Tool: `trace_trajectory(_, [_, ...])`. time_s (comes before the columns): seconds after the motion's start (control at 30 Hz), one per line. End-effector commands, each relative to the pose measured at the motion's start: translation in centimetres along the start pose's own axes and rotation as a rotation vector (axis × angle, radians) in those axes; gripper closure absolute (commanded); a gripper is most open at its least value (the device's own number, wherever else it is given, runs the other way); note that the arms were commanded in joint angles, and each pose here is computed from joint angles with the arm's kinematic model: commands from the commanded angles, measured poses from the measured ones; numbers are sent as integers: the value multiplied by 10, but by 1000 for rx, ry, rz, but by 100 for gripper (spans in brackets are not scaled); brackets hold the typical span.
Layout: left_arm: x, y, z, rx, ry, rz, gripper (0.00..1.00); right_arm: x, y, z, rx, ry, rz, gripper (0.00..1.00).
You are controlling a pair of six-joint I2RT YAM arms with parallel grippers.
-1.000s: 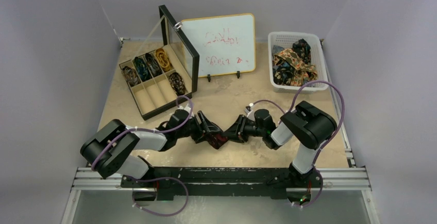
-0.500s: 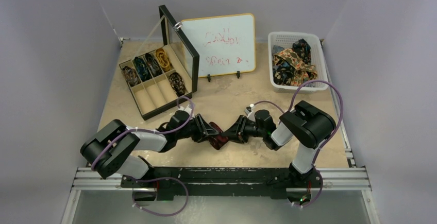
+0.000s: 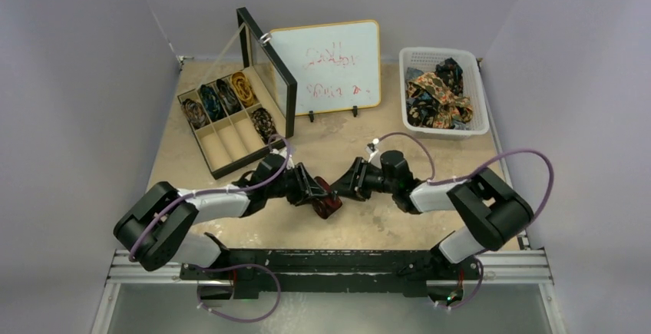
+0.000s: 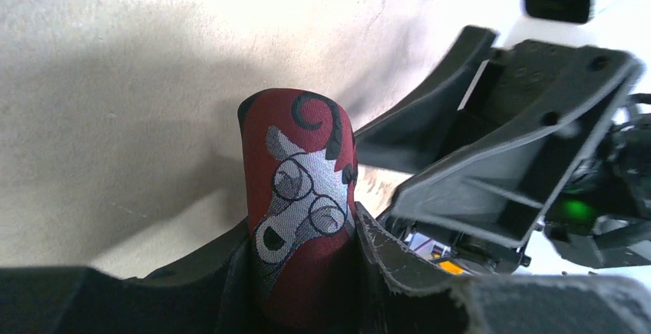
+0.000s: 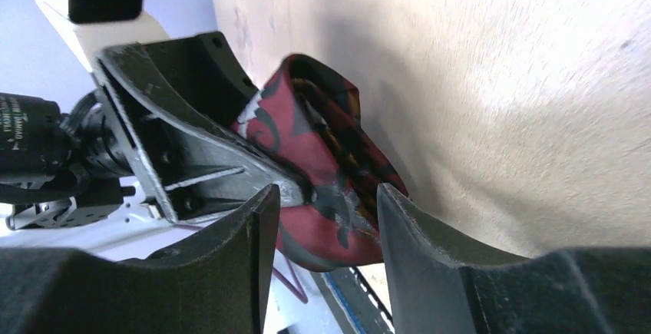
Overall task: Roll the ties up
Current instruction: Pick up the tie at the center of the board, then place the tie in the storage box.
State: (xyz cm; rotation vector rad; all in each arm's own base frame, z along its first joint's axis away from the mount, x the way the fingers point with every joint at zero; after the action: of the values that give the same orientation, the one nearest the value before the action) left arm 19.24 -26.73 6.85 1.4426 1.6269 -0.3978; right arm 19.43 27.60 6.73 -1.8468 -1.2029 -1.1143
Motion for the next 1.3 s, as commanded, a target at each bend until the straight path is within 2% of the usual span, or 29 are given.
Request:
trace_trajectory(0.0, [-8,15,-12,38,15,55,83,1,29,-13,-117,-79,-70,47])
trace_trajectory(0.2, [-5,46,-44,61,116,91,83,21,52,-33,-232,-110,-143,45])
trace_trajectory(0.47, [1,93,-94,47,339,172,83,45,56,-43,-258,-102,-201,44])
trace_trajectory(0.73, [10,153,-132,-12,344,167,83,55,59,-53,-275,-136,-272,45])
trace_trajectory(0.8, [24,164,-140,1,391,142,83,57,58,-56,-272,-137,-290,45])
trace_trajectory(1.0, [29,213,-156,-28,423,145,84,54,55,-61,-248,-171,-358,45])
trace_trajectory(1.07, [31,222,-153,-5,432,150,83,53,54,-62,-239,-182,-383,44])
trace_trajectory(1.27, [46,235,-147,64,506,126,84,59,54,-65,-219,-191,-451,32])
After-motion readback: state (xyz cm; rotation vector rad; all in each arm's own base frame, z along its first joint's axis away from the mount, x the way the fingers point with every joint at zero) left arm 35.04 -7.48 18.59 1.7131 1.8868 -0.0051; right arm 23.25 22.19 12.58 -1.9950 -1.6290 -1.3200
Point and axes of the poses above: each gripper's point midway between its finger pads, its own z axis out along the fingers, its own x axis along the line the jaws close on, y = z × x, the point moved 2 cm from there along -z, back along the fingers, and after that the axes turned 11 degrees about z, right-handed, at the moved point
